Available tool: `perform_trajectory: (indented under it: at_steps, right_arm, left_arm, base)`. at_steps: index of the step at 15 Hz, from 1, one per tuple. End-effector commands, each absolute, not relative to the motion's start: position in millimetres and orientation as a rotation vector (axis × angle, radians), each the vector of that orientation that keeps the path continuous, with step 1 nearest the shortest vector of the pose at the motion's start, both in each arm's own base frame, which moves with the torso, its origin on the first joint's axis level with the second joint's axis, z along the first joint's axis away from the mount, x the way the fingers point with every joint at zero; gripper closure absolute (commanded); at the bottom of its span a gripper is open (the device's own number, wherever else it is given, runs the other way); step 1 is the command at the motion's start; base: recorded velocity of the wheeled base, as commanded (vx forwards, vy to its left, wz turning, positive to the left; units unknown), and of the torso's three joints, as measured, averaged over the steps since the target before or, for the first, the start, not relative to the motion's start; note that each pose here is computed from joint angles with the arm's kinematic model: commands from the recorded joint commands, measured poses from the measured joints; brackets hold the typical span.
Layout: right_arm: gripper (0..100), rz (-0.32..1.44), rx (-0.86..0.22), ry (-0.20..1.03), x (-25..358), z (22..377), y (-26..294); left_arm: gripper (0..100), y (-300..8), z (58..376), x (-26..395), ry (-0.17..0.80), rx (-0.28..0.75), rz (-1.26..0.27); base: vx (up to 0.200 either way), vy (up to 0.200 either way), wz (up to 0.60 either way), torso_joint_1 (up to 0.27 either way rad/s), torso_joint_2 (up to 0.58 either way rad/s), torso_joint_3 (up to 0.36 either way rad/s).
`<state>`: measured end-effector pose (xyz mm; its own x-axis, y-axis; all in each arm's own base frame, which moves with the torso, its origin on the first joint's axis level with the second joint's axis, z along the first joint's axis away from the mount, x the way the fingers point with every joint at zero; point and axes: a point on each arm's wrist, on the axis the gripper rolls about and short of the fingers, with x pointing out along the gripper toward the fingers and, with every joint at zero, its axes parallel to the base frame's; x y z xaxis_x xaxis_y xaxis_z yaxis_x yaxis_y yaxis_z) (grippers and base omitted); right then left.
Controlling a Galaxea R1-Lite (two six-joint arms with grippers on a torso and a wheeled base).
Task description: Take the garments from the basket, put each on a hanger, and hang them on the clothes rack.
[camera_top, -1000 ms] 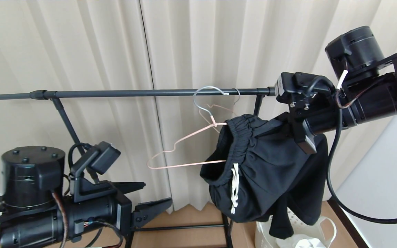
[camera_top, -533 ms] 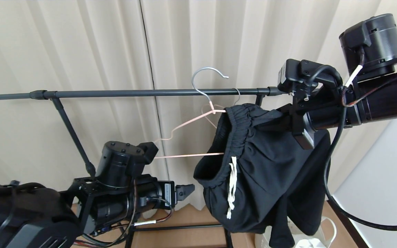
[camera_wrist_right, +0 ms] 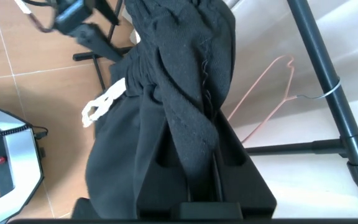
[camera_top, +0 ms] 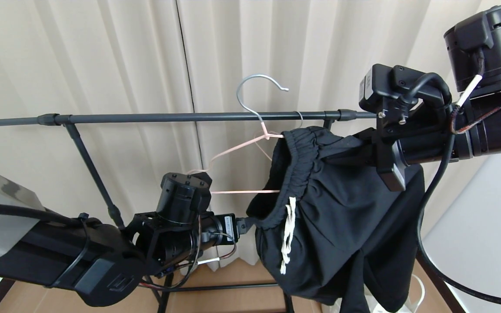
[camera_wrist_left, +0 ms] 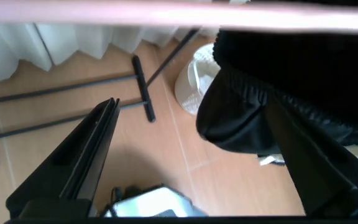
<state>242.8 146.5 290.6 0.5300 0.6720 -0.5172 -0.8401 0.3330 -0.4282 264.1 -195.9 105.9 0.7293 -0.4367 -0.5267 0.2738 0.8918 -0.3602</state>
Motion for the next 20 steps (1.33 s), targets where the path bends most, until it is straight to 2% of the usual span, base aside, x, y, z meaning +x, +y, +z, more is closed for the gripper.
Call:
perform_trajectory:
  at_steps: [1, 6, 9, 11, 14, 18, 20]
  right_arm:
    - [100, 1.004, -0.723, 0.261, 239.0, 291.9, 145.2]
    - [100, 1.006, -0.723, 0.267, 238.6, 290.3, 145.0]
    - [100, 1.01, -0.724, 0.279, 238.5, 287.0, 144.9]
    - [100, 1.008, -0.724, 0.28, 238.6, 286.7, 144.9]
    - [100, 1.007, -0.722, 0.274, 238.4, 288.3, 145.3]
    - [100, 1.002, -0.716, 0.262, 239.1, 289.9, 145.7]
    - [100, 0.997, -0.715, 0.246, 237.1, 292.7, 144.6]
  left_arm:
    - [0, -198.7, 100.3, 267.2, 0.65, -0.267, -0.392]
    - [0, -192.9, 105.7, 266.1, 0.631, -0.309, -0.379]
    - [0, -194.4, 110.1, 268.2, 0.575, -0.334, -0.399]
    - [0, -194.7, 110.0, 268.5, 0.573, -0.335, -0.4]
    - [0, -205.8, 97.4, 264.5, 0.601, -0.29, -0.407]
    - [0, -215.4, 72.9, 242.6, 0.628, -0.142, -0.45]
    - [0, -216.4, 63.5, 242.4, 0.623, -0.115, -0.459]
  base:
    - [0.0, 0.0, 0.0, 0.0, 0.0, 0.0]
    - [0.0, 0.0, 0.0, 0.0, 0.0, 0.0]
    - [0.0, 0.0, 0.0, 0.0, 0.0, 0.0]
    - [0.0, 0.0, 0.0, 0.0, 0.0, 0.0]
    - [0.0, 0.0, 0.0, 0.0, 0.0, 0.0]
    - [0.0, 0.0, 0.0, 0.0, 0.0, 0.0]
    - [0.0, 0.0, 0.0, 0.0, 0.0, 0.0]
